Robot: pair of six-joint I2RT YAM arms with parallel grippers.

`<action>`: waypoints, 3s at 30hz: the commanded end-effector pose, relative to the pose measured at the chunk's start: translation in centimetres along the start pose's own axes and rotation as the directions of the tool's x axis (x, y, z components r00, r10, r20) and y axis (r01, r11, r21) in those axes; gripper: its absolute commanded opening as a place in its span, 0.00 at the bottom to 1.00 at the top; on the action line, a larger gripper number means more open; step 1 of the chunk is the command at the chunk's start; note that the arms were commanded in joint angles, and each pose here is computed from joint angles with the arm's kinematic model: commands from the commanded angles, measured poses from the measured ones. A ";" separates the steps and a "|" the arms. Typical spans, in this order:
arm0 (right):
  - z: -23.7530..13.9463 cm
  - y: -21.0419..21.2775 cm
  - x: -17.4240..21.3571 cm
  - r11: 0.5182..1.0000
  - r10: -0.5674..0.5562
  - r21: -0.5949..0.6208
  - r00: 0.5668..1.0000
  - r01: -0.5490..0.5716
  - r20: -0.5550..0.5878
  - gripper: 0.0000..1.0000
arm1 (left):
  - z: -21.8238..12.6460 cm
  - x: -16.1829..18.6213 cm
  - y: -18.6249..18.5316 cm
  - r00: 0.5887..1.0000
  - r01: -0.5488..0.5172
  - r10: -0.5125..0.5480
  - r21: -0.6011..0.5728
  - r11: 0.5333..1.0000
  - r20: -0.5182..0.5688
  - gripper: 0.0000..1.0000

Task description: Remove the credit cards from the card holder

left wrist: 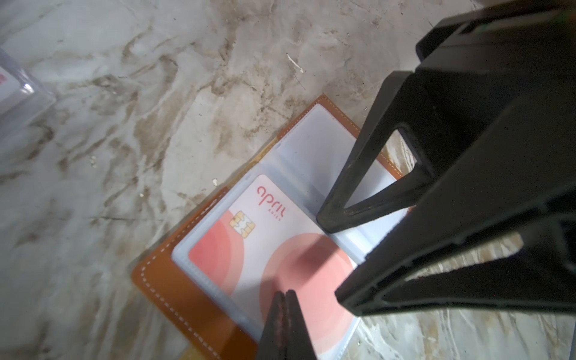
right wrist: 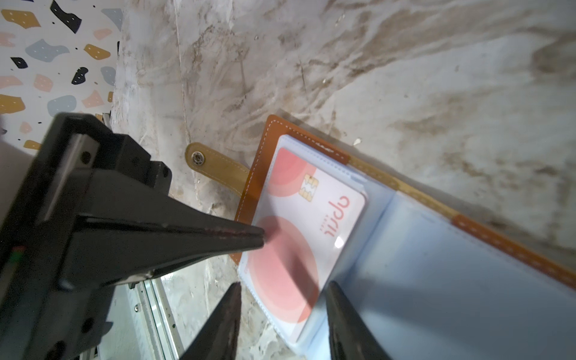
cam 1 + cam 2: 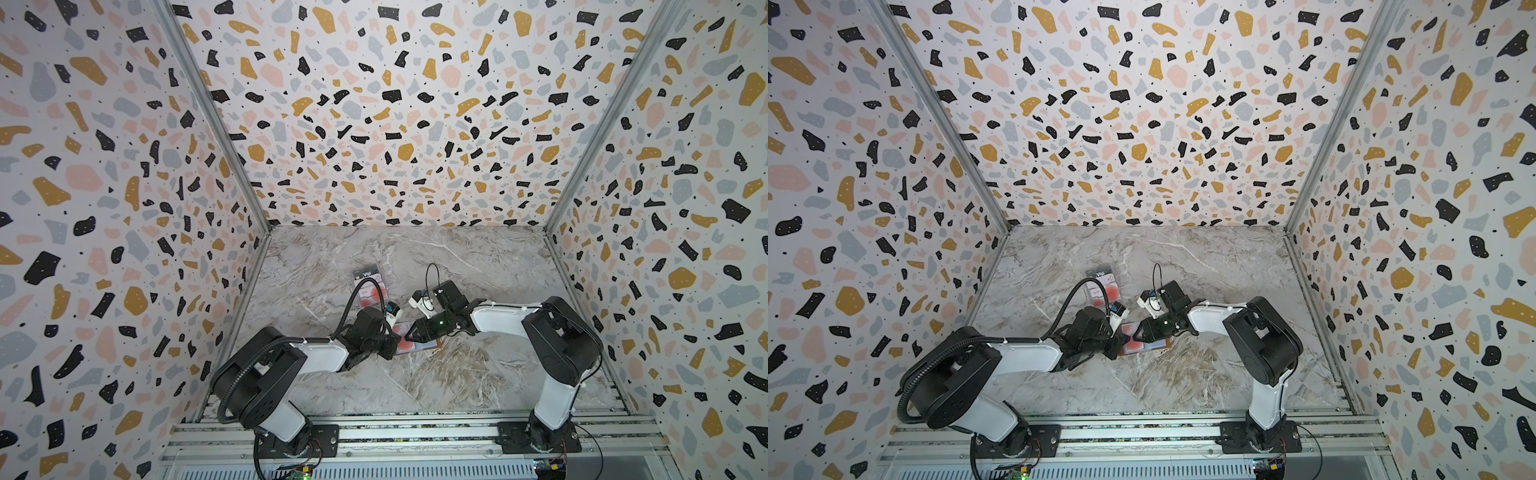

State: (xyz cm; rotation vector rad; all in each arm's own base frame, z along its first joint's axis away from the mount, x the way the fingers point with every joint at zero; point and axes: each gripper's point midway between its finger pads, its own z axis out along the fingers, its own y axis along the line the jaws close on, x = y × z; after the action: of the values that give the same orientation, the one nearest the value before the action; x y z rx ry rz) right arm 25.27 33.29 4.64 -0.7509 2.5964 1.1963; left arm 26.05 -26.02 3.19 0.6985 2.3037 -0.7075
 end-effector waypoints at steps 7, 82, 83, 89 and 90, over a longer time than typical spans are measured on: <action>0.2 -0.3 0.0 0.999 0.034 -0.022 0.999 -0.034 -0.012 0.44 | -0.2 2.5 1.5 0.999 0.029 -0.032 -0.080 0.996 -0.039 0.00; 0.0 0.2 0.0 0.988 0.112 -0.107 0.994 -0.113 -0.013 0.34 | -0.4 4.6 2.6 0.995 0.061 -0.071 -0.133 0.989 -0.073 0.00; 0.1 0.1 0.1 0.988 0.117 -0.104 0.993 -0.118 -0.013 0.34 | -0.4 4.5 2.6 0.995 0.060 -0.070 -0.133 0.989 -0.072 0.00; 0.1 -0.7 0.3 0.989 0.133 -0.067 0.991 -0.133 -0.004 0.34 | -0.4 4.6 2.6 0.995 0.062 -0.072 -0.133 0.989 -0.073 0.00; 0.1 -0.8 0.3 0.989 0.133 -0.061 0.991 -0.133 0.000 0.34 | -0.4 4.6 2.6 0.995 0.062 -0.072 -0.133 0.989 -0.073 0.00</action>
State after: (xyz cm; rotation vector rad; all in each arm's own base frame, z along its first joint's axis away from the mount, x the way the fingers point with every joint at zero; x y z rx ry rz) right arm 25.42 33.36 4.63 -0.6288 2.6255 1.3576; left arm 26.22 -24.21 2.63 0.5857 2.2999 -0.6357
